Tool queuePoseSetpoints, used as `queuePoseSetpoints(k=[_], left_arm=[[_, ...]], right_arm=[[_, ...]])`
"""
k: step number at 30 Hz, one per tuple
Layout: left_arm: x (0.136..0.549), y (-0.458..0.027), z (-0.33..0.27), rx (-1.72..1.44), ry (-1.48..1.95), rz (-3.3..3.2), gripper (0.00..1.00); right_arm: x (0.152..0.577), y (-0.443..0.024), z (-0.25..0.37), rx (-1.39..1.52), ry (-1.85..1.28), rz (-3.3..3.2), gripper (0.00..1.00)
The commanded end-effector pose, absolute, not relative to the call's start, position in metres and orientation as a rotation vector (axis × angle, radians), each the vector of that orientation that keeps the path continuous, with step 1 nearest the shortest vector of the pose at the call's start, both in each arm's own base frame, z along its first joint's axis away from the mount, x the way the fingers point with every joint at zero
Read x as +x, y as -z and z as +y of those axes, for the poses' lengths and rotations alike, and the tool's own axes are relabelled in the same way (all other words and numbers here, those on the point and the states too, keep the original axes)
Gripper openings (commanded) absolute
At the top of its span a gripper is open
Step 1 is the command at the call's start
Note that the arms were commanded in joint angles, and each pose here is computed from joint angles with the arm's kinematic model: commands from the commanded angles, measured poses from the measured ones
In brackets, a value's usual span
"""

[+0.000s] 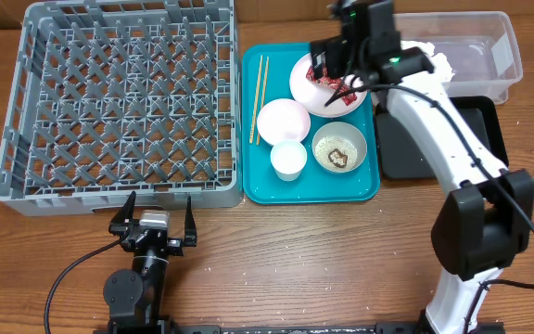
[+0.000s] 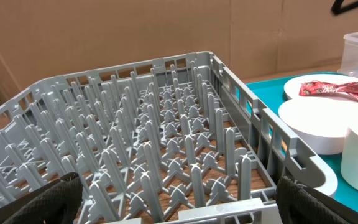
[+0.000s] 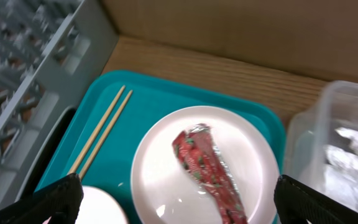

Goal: Sort waste into correct bins and load items into the dishwasher
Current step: 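Carry the red foil wrapper right and drop it into the clear bin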

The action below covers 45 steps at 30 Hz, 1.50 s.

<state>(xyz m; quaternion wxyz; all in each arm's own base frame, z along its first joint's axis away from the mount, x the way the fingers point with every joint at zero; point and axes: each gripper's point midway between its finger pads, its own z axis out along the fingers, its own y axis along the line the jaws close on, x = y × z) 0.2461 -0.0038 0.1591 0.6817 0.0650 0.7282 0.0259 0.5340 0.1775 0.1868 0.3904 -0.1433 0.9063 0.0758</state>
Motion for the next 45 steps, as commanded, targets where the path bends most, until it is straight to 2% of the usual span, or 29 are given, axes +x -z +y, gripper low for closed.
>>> queuePoseSetpoints(k=[1, 8, 11, 14, 18, 21, 22, 24, 28, 31, 34, 37, 39, 44, 45], left_arm=[[0.246, -0.159, -0.003, 0.161, -0.072, 1.629, 1.0], [0.246, -0.159, -0.003, 0.161, -0.072, 1.629, 1.0], [0.246, -0.159, -0.003, 0.161, -0.072, 1.629, 1.0], [0.246, -0.159, -0.003, 0.161, -0.072, 1.629, 1.0], [0.246, -0.159, -0.003, 0.161, -0.072, 1.629, 1.0], [0.246, -0.159, -0.003, 0.161, -0.072, 1.629, 1.0], [0.246, -0.159, -0.003, 0.161, -0.072, 1.629, 1.0], [0.246, -0.159, -0.003, 0.161, -0.072, 1.629, 1.0], [0.246, -0.159, -0.003, 0.161, -0.072, 1.629, 1.0], [0.246, -0.159, -0.003, 0.161, -0.072, 1.629, 1.0], [0.246, -0.159, -0.003, 0.161, -0.072, 1.629, 1.0], [0.246, -0.159, -0.003, 0.161, -0.072, 1.629, 1.0], [0.246, -0.159, -0.003, 0.161, -0.072, 1.629, 1.0], [0.246, -0.159, -0.003, 0.161, -0.072, 1.629, 1.0], [0.246, -0.159, -0.003, 0.161, -0.072, 1.629, 1.0]], right_arm=[[0.543, -0.14, 0.166, -0.481, -0.088, 2.362, 1.0], [0.542, -0.068, 0.168, -0.6, -0.065, 2.47, 1.0], [0.538, -0.038, 0.166, -0.614, -0.061, 2.527, 0.97], [0.535, -0.02, 0.165, -0.607, -0.063, 2.563, 0.83], [0.537, -0.019, 0.165, -0.604, -0.062, 2.556, 0.73], [0.538, -0.02, 0.165, -0.603, -0.063, 2.554, 0.56], [0.538, -0.02, 0.165, -0.596, -0.065, 2.555, 0.27], [0.542, -0.023, 0.163, -0.503, -0.058, 2.558, 0.04], [0.551, -0.065, 0.162, -0.302, -0.105, 2.524, 0.04], [0.554, -0.155, 0.158, -0.198, -0.154, 2.405, 0.04], [0.55, -0.223, 0.138, -0.068, -0.184, 2.303, 0.04], [0.552, -0.256, 0.096, 0.176, -0.159, 2.225, 0.04], [0.555, -0.254, 0.07, 0.327, -0.152, 2.213, 0.04], [0.567, -0.188, 0.016, 0.536, -0.104, 2.293, 0.04], [0.569, -0.175, 0.01, 0.564, -0.097, 2.309, 0.07]])
